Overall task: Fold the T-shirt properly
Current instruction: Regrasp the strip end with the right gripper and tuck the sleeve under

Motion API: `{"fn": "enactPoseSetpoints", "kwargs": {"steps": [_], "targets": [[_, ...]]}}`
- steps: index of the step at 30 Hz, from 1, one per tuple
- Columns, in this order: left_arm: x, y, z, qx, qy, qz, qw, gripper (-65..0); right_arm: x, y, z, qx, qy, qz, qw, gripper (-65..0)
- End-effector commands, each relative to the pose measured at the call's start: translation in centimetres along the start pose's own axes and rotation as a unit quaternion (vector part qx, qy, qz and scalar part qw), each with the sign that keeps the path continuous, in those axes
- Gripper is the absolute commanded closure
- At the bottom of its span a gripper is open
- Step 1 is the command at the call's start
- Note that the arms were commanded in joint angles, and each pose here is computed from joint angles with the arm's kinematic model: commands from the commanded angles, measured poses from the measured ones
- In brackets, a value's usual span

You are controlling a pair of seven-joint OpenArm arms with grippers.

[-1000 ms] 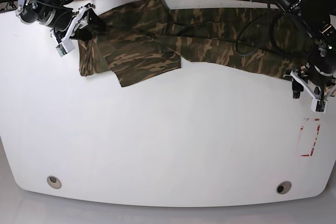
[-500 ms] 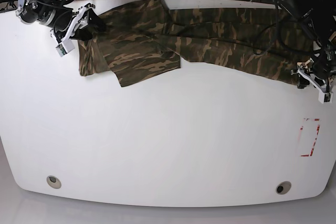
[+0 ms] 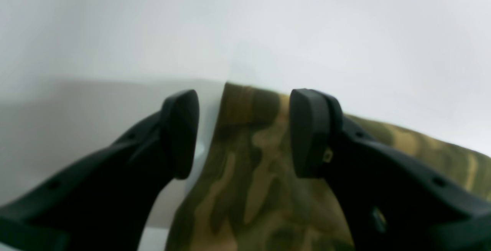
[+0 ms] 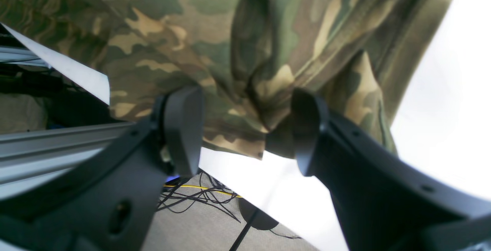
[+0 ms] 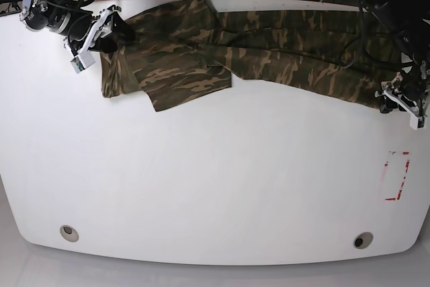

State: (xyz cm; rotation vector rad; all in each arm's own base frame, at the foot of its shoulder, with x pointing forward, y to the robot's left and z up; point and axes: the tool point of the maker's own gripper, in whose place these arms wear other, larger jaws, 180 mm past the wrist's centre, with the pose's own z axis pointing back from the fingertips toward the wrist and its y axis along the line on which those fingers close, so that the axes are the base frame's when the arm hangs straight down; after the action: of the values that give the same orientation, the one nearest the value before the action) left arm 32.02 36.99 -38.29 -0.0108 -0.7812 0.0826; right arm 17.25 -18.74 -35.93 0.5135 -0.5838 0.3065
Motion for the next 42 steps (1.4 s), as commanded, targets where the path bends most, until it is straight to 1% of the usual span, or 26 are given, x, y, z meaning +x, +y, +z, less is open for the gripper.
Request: {"fn": "enactPoseSetpoints", "kwargs": {"steps": [1, 3, 6, 9, 14, 18, 21, 24, 25, 26, 31, 35, 39, 42], "targets": [[2.8, 0.8, 0.4, 0.004, -0.047, -0.002, 0.999, -34.7, 1.1, 0.1, 0.4, 0.001, -0.018, 0.01, 0.9998, -34.1], [2.8, 1.2, 0.4, 0.005, -0.05, 0.0, 0.999, -34.7, 1.0, 0.0, 0.4, 0.001, -0.017, 0.009, 0.9998, -34.1], [1.7, 1.0, -0.2, -0.003, -0.034, 0.01, 0.999, -34.6, 1.0, 0.0, 0.4, 0.001, -0.017, 0.008, 0.9998, -34.1], [1.2, -0.1, -1.0, -0.018, -0.02, -0.002, 1.0, -34.6, 1.0, 0.0, 0.4, 0.001, -0.017, 0.009, 0.9998, -34.1], [0.8, -1.2, -1.6, -0.03, -0.007, -0.016, 0.999, -34.6, 1.1, -0.1, 0.6, -0.001, -0.02, 0.008, 0.9998, -34.1], [0.6, -2.3, -2.1, -0.041, 0.001, -0.029, 0.999, -33.9, 2.1, -0.9, 1.2, -0.014, -0.036, 0.01, 0.9992, -34.1], [0.3, -2.4, -2.1, -0.042, 0.004, -0.03, 0.999, -22.5, 2.6, -1.1, 1.8, -0.013, -0.048, 0.003, 0.9988, -34.2], [0.2, -2.4, -2.1, -0.042, 0.005, -0.031, 0.999, -4.9, 3.9, -1.9, 2.9, -0.019, -0.074, -0.001, 0.9971, -34.4], [0.2, -2.4, -2.1, -0.042, 0.005, -0.032, 0.999, -1.2, 4.6, -2.0, 3.1, -0.02, -0.084, -0.001, 0.9963, -34.4], [0.3, -2.4, -2.0, -0.042, 0.004, -0.034, 0.999, 0.0, 5.3, -2.0, 3.2, -0.016, -0.093, 0.002, 0.9955, -34.4], [0.3, -2.3, -1.9, -0.04, 0.003, -0.033, 0.999, 0.0, 8.3, -2.5, 3.0, -0.018, -0.121, 0.024, 0.9922, -34.4], [0.6, -2.1, -1.7, -0.038, -0.001, -0.034, 0.999, 0.0, 9.7, -2.6, 0.0, 0.004, -0.101, 0.034, 0.9943, -34.4], [0.5, -1.3, -1.0, -0.024, -0.008, -0.032, 0.999, 0.0, 10.6, -3.0, -2.8, 0.028, -0.085, 0.024, 0.9957, -34.4], [1.3, -1.1, -0.3, -0.017, -0.019, -0.044, 0.999, 0.0, 11.2, -2.5, -5.0, 0.049, -0.062, 0.032, 0.9964, -34.4]]}}
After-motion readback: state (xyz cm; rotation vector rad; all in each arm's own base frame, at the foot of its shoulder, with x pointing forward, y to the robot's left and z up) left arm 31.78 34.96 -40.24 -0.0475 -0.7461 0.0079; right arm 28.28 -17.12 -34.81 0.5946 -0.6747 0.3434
